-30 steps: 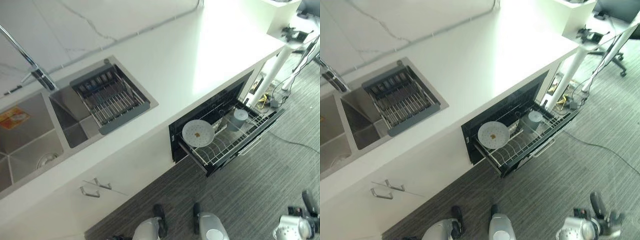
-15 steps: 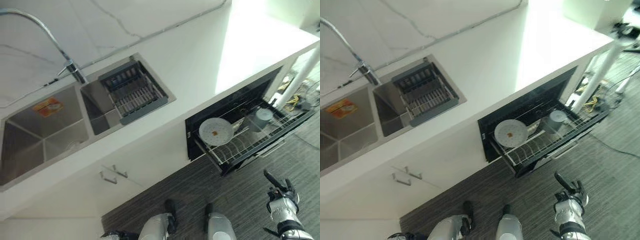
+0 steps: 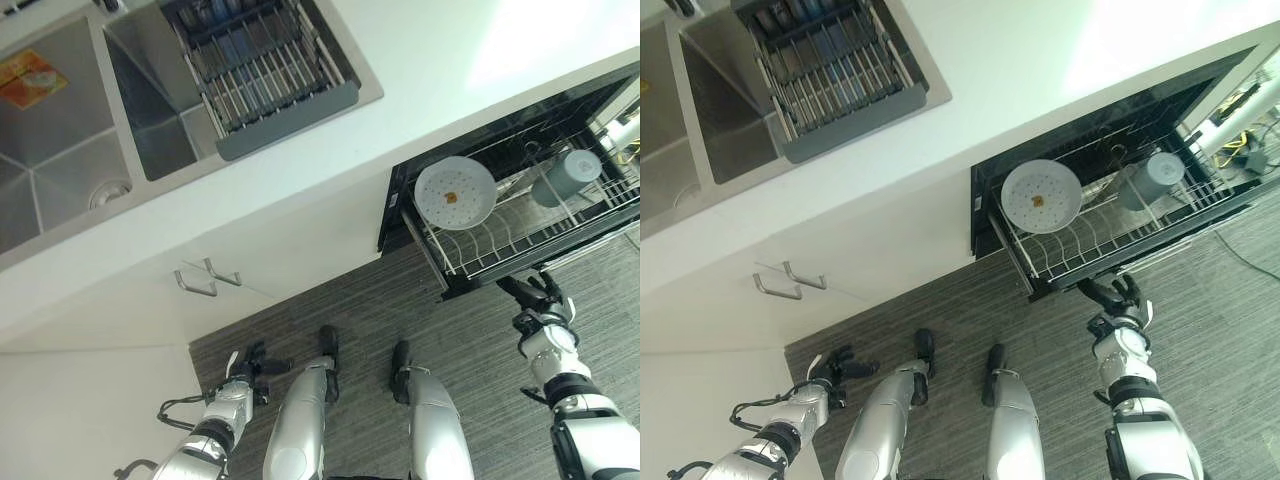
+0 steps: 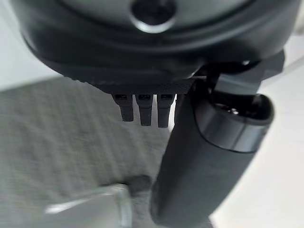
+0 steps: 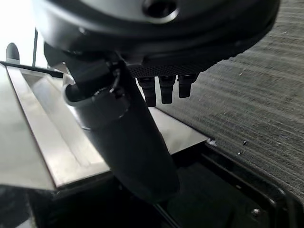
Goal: Place the dishes in the dishwasher.
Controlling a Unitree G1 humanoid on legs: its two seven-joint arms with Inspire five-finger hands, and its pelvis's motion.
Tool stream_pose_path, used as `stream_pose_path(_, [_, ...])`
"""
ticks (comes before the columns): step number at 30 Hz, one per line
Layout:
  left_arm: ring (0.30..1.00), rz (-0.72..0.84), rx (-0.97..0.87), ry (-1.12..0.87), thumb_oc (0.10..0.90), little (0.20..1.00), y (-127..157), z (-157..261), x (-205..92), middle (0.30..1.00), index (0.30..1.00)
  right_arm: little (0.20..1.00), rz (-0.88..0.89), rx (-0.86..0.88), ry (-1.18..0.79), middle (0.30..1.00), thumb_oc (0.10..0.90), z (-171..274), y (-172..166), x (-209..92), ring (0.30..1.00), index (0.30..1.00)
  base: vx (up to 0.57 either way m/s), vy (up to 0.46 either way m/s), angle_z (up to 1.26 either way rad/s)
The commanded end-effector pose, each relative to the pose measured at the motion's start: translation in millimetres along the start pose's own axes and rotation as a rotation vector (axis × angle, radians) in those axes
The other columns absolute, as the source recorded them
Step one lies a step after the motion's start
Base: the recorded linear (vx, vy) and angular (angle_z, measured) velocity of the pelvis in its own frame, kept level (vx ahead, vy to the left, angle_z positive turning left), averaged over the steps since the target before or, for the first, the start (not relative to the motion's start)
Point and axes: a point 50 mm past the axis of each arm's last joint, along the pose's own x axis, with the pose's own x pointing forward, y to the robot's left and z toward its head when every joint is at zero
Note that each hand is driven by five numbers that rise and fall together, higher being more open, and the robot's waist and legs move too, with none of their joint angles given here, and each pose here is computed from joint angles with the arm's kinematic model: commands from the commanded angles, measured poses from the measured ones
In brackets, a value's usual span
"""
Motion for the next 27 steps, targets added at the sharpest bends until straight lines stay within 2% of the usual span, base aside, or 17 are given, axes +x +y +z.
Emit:
stream_pose_path(1, [0.900, -0.015, 0.056, -0.152, 0.800, 0.900, 15, 14, -7, 0.900, 0.900, 0.900, 0.068, -0.082, -0.304, 0.900, 0.800, 73, 15, 3, 0.900, 0.900, 0.04, 0.051, 0.04])
stream_pose_path(7, [0.900, -0.079, 0.281, -0.318, 0.800, 0.900, 8, 46, -12, 0.900, 0.900, 0.900, 0.081, -0.205, -0.454, 0.900, 0.800, 120, 34, 1, 0.900, 0.900, 0.04, 0.057, 0.06])
stream_pose_path(11, [0.900, -0.117, 0.292, -0.322, 0.800, 0.900, 4, 49, -14, 0.900, 0.900, 0.900, 0.099, -0.282, -0.530, 0.900, 0.800, 142, 45, -2, 0.900, 0.900, 0.01, 0.059, 0.03])
stream_pose_path(15, [0.900, -0.192, 0.310, -0.278, 0.800, 0.900, -2, 36, -16, 0.900, 0.900, 0.900, 0.105, -0.339, -0.600, 0.900, 0.800, 166, 58, -7, 0.900, 0.900, 0.02, 0.042, 0.06])
stream_pose_path(17, [0.900, -0.217, 0.399, -0.251, 0.800, 0.900, -5, 27, -17, 0.900, 0.900, 0.900, 0.104, -0.367, -0.632, 0.900, 0.800, 179, 64, -10, 0.900, 0.900, 0.03, 0.041, 0.08])
stream_pose_path(21, [0.900, -0.193, 0.713, -0.168, 0.800, 0.900, 1, 9, -16, 0.900, 0.900, 0.900, 0.098, -0.344, -0.647, 0.900, 0.800, 190, 76, -13, 0.900, 0.900, 0.02, 0.005, 0.09])
stream_pose_path(23, [0.900, -0.196, 0.753, -0.156, 0.800, 0.900, 1, 5, -16, 0.900, 0.900, 0.900, 0.104, -0.355, -0.653, 0.900, 0.800, 192, 80, -14, 0.900, 0.900, 0.05, 0.036, 0.09])
stream_pose_path(25, [0.900, -0.218, 0.840, -0.138, 0.800, 0.900, -2, -14, -19, 0.900, 0.900, 0.900, 0.115, -0.444, -0.699, 0.900, 0.800, 206, 105, -21, 0.900, 0.900, 0.11, 0.123, -0.02])
stream_pose_path(27, [0.900, -0.235, 0.852, -0.123, 0.800, 0.900, -3, -20, -21, 0.900, 0.900, 0.900, 0.091, -0.443, -0.722, 0.900, 0.800, 219, 114, -26, 0.900, 0.900, 0.04, 0.100, -0.06])
